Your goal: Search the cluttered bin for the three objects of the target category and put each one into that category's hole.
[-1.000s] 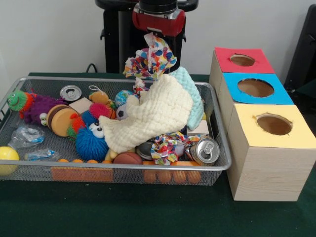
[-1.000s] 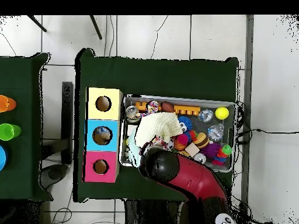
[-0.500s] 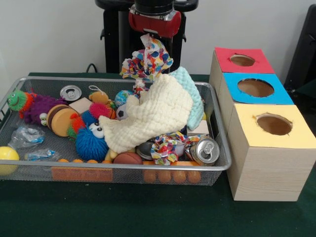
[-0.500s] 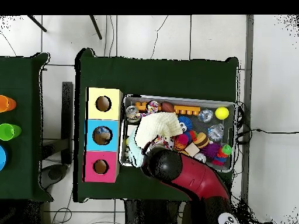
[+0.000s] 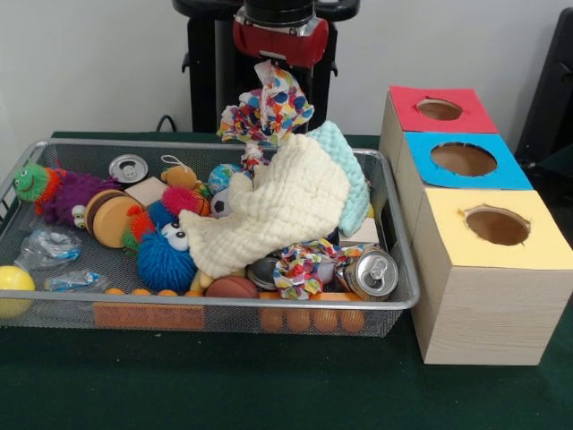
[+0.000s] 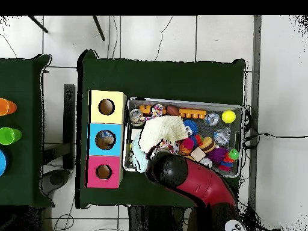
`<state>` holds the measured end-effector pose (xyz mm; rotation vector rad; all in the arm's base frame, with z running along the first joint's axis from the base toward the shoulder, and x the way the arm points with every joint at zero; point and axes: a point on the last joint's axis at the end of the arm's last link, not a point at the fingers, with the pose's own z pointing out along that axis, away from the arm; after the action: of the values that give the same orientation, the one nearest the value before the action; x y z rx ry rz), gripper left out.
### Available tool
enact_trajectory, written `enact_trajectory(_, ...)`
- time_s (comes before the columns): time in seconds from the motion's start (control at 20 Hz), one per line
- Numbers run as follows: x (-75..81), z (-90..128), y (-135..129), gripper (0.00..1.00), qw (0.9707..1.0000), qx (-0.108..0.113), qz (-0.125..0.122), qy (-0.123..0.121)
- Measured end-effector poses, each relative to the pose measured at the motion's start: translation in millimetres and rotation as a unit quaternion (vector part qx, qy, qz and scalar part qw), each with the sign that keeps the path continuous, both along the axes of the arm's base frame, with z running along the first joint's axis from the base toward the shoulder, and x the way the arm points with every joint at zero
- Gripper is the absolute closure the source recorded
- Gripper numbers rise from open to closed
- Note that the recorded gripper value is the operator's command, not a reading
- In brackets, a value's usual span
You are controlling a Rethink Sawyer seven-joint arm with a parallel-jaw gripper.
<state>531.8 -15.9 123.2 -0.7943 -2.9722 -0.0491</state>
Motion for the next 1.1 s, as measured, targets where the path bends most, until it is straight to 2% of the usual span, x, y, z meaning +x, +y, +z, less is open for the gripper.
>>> enact_trajectory(0.6, -0.1, 0, 2, 0.0, 1.0, 0.0, 0.002, 0.0)
enact_trajectory(1.1, 0.6, 0, 13, 0.0, 0.9999, -0.001, 0.013, -0.001)
